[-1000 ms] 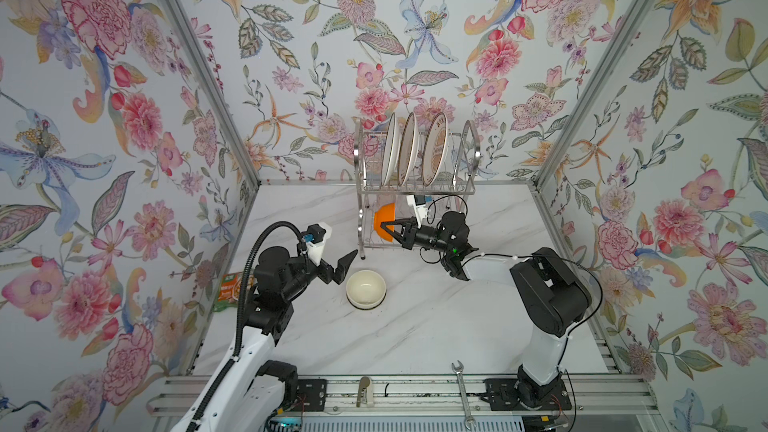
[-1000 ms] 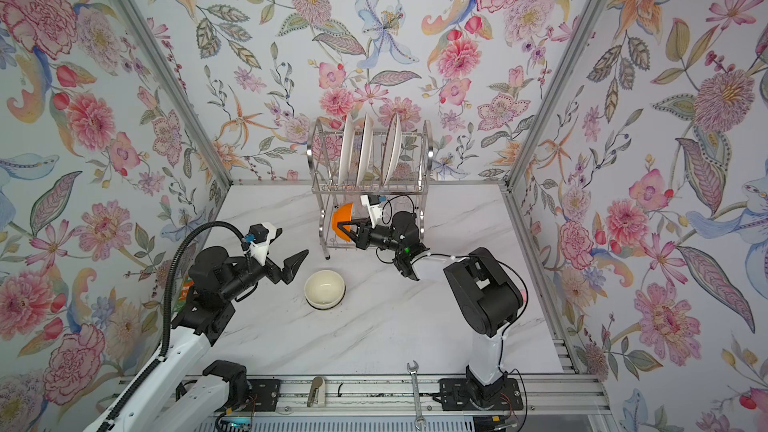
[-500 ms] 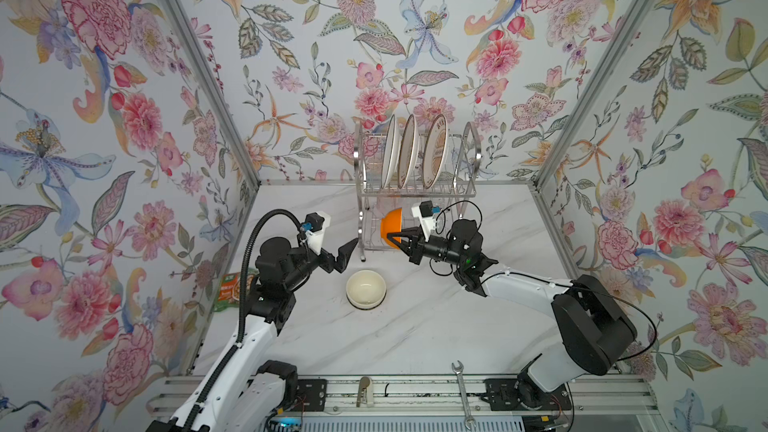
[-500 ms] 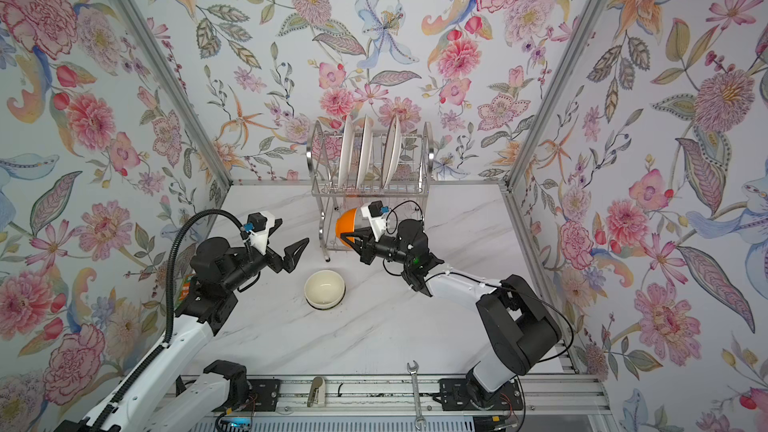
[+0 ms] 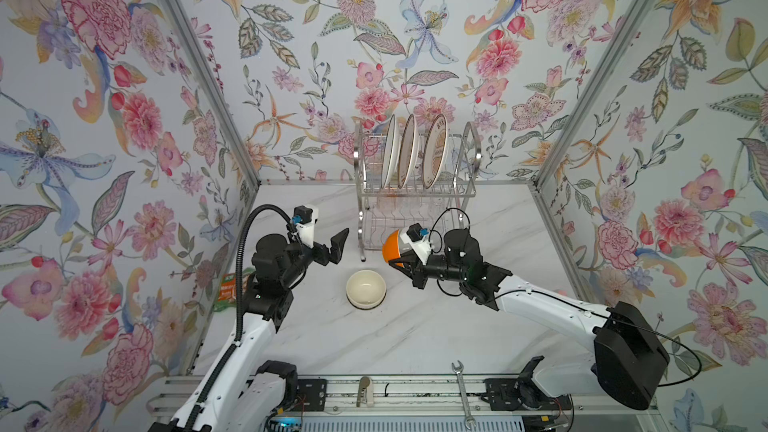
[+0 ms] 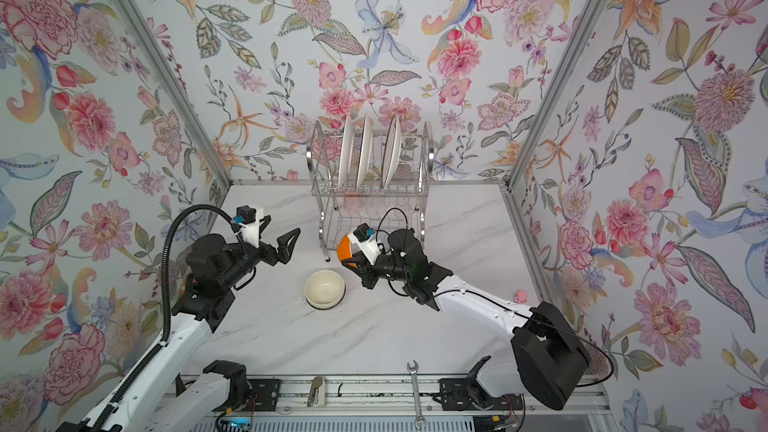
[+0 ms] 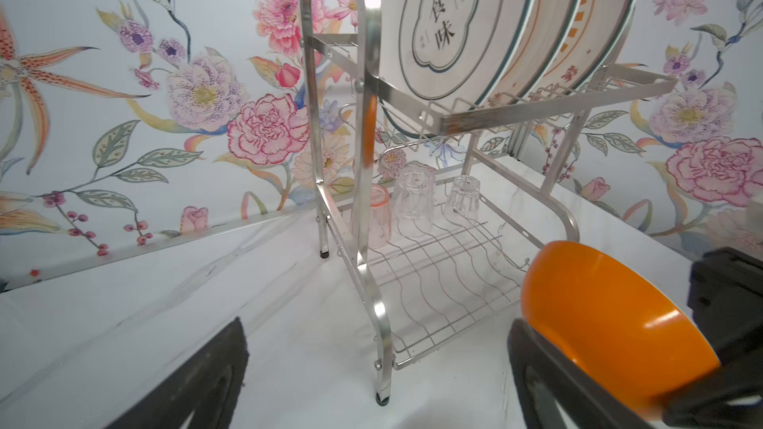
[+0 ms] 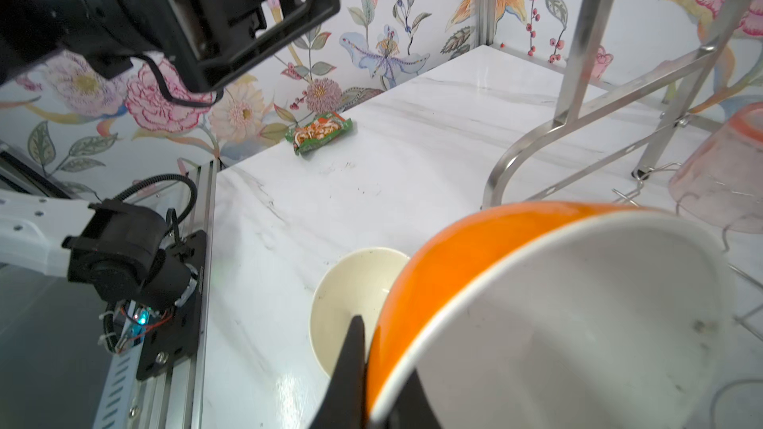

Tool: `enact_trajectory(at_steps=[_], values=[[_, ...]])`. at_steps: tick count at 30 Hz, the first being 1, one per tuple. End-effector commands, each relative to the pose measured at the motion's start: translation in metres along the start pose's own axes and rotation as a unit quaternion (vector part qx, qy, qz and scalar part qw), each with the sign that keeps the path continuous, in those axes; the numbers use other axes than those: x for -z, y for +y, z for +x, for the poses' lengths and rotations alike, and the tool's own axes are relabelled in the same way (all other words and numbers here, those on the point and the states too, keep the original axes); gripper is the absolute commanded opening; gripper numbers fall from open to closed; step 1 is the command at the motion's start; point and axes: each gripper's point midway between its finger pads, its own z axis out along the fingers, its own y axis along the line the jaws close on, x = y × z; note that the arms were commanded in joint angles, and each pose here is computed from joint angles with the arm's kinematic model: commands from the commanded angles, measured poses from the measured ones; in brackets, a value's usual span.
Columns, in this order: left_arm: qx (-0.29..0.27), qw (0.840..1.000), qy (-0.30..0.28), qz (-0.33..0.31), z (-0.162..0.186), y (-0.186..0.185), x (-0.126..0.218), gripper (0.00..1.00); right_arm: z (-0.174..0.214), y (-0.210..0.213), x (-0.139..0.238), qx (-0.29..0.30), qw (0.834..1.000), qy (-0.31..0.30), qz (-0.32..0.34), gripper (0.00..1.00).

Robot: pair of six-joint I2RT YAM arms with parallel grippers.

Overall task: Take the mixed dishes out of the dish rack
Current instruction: 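Lift the orange bowl out of the rack toward the stacked bowls, then lower the orange bowl onto the cream bowl with the right gripper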

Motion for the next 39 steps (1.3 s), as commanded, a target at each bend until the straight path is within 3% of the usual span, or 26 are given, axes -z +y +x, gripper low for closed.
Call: enact_trajectory(at_steps=[1, 9, 15, 26, 39], values=[[0.023, 0.999, 0.011, -0.025, -0.007, 0.014, 0.000, 0.99, 0.009, 0.010, 0.005, 0.059, 0.997, 0.052, 0.013, 0.00], [0.059, 0.996, 0.040, -0.046, 0.010, 0.036, -0.004, 0.99, 0.014, 0.035, -0.010, 0.139, 0.978, 0.153, 0.003, 0.00], [0.079, 0.992, 0.059, -0.075, 0.026, 0.053, -0.009, 0.99, 0.031, 0.048, -0.029, 0.200, 0.948, 0.249, -0.004, 0.00], [0.078, 0.985, 0.095, -0.119, 0.047, 0.077, -0.007, 0.99, 0.060, 0.060, -0.062, 0.232, 0.910, 0.344, -0.006, 0.00], [0.069, 0.984, 0.099, -0.132, 0.056, 0.081, 0.001, 0.99, 0.079, 0.051, -0.089, 0.238, 0.890, 0.389, 0.006, 0.00]])
